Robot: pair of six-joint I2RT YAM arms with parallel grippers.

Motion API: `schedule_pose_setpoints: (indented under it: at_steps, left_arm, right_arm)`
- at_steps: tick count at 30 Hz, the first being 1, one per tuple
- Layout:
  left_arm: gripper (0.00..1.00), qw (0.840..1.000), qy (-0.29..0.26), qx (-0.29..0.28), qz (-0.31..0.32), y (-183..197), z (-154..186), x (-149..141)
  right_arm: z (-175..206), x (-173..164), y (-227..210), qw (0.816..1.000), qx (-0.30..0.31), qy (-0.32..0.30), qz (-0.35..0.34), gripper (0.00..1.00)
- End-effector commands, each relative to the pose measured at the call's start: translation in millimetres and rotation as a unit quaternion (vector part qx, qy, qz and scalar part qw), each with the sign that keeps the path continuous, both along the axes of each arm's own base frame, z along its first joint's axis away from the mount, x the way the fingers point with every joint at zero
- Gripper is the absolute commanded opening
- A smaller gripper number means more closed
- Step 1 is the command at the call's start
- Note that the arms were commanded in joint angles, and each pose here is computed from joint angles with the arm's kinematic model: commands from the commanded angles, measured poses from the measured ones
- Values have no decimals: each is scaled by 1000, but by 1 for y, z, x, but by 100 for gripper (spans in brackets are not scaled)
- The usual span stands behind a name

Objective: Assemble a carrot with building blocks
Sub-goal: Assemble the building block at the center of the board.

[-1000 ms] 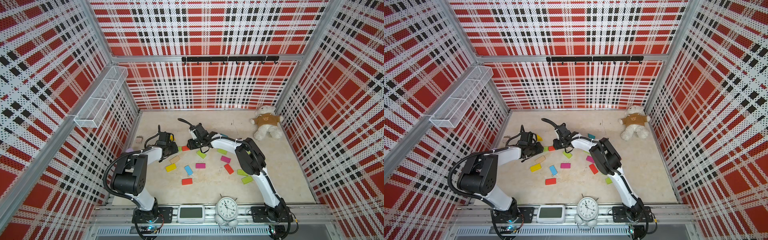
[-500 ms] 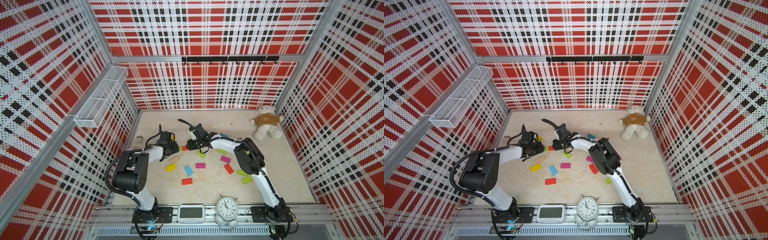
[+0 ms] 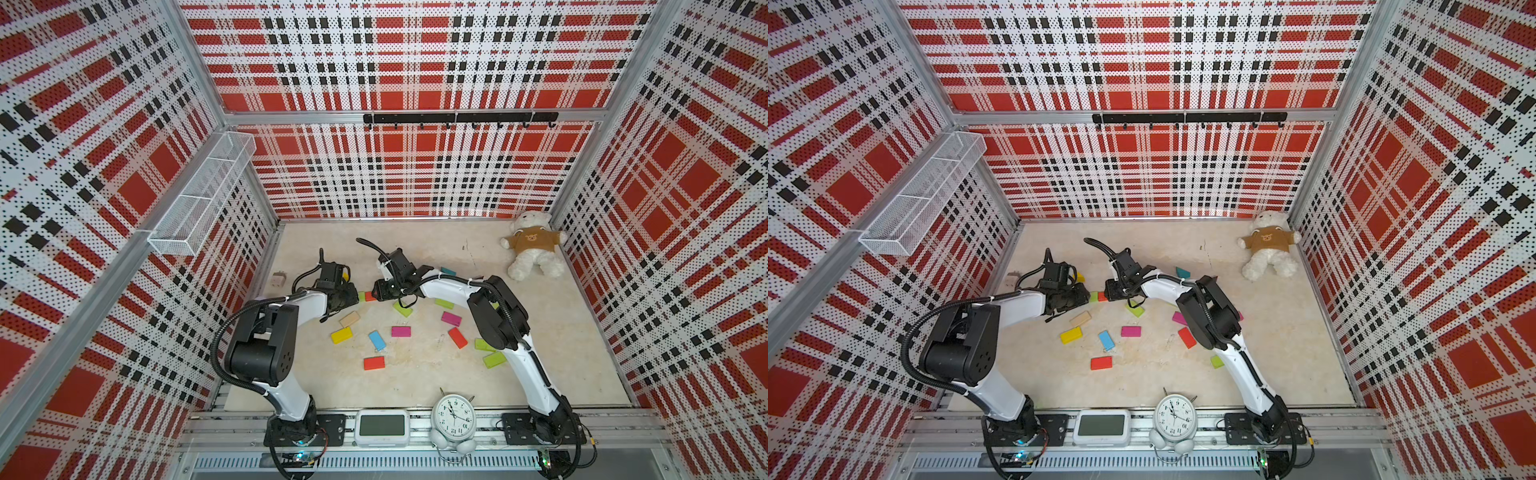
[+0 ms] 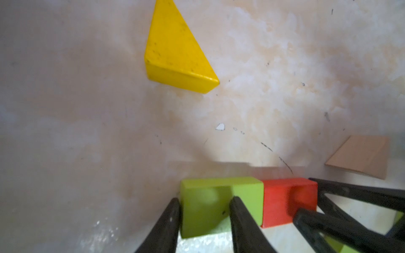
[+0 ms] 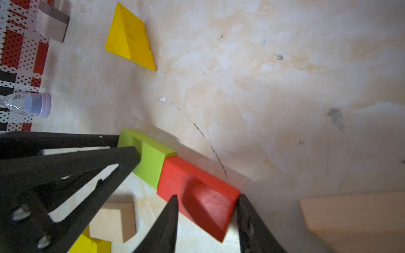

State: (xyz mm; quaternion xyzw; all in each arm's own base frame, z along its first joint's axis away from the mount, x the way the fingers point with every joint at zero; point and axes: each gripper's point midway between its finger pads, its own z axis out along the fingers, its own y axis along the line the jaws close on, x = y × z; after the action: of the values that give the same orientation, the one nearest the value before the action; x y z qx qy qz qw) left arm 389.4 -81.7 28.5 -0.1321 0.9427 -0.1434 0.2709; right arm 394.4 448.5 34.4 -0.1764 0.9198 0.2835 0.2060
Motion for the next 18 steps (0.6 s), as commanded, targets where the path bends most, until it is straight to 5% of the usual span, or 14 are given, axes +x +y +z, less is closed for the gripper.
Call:
schedule_pose_setpoints:
  at_steps: [1,18]
  left_arm:
    - [42,1000,-13,0,-10,-6,5,8]
    - [46,1000,-16,15,-12,-3,5,11]
  right_arm:
    - [11,-7,12,1000,24,-5,10,44]
    - [13,-17,14,1000,26,1,8,44]
